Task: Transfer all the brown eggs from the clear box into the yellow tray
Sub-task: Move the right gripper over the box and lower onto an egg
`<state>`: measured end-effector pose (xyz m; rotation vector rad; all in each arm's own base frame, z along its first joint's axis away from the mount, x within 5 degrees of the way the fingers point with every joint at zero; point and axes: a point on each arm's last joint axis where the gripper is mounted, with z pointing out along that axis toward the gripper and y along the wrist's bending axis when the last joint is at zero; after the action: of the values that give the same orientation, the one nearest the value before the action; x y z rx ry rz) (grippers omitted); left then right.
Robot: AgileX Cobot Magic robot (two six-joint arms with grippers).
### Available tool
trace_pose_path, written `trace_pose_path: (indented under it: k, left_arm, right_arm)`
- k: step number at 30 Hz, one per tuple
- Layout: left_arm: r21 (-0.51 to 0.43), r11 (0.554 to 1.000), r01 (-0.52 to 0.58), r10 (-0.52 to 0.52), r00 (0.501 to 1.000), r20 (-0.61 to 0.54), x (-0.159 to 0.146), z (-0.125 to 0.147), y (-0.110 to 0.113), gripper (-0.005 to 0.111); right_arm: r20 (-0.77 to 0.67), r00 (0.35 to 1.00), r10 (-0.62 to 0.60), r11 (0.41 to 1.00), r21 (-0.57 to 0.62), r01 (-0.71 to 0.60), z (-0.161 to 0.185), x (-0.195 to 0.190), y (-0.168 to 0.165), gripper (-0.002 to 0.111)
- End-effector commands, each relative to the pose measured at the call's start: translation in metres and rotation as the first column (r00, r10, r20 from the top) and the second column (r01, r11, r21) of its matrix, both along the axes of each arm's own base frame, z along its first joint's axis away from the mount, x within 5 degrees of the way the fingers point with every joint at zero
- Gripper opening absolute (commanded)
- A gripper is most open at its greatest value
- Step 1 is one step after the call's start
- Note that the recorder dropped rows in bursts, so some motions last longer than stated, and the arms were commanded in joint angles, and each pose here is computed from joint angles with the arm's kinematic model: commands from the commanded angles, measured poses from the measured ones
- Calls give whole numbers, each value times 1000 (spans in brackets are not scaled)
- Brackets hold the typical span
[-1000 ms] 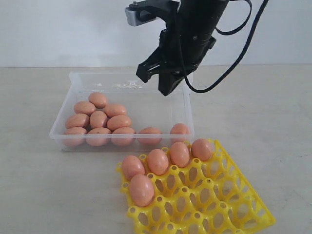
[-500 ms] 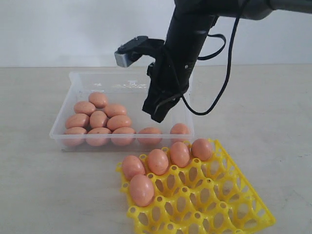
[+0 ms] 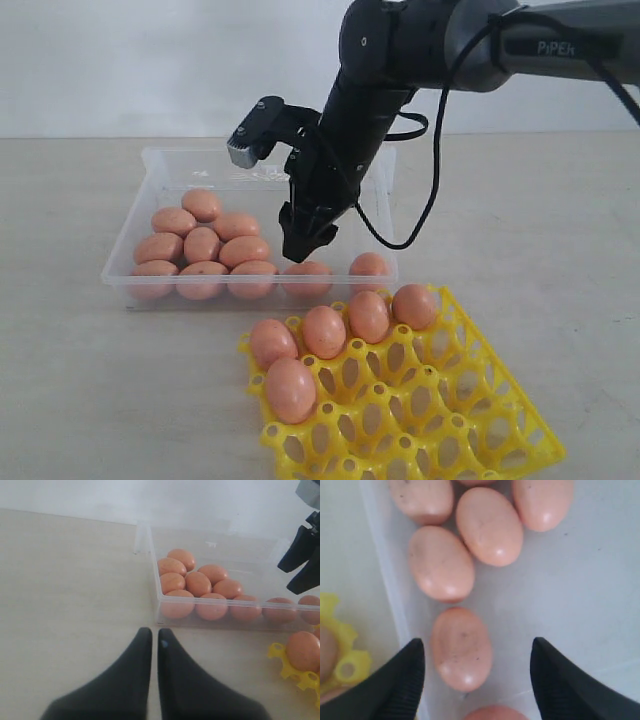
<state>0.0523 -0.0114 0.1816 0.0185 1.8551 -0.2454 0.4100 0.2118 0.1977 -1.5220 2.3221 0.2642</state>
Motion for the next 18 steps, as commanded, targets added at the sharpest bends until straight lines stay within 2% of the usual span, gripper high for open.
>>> trace_pose_path:
  k: [1, 7, 18]
  left_arm:
    - [8, 1000, 2, -2, 1000, 2, 1, -1, 0, 4]
    - [8, 1000, 2, -2, 1000, 2, 1, -1, 0, 4]
    - [8, 1000, 2, -2, 1000, 2, 1, -1, 0, 4]
  right_arm:
    - [77, 997, 20, 1000, -2, -20, -10, 11, 1, 54]
    - [80, 996, 42, 999, -37, -40, -29, 16, 1, 54]
    - [14, 996, 83, 994, -67, -82, -32, 9, -1, 54]
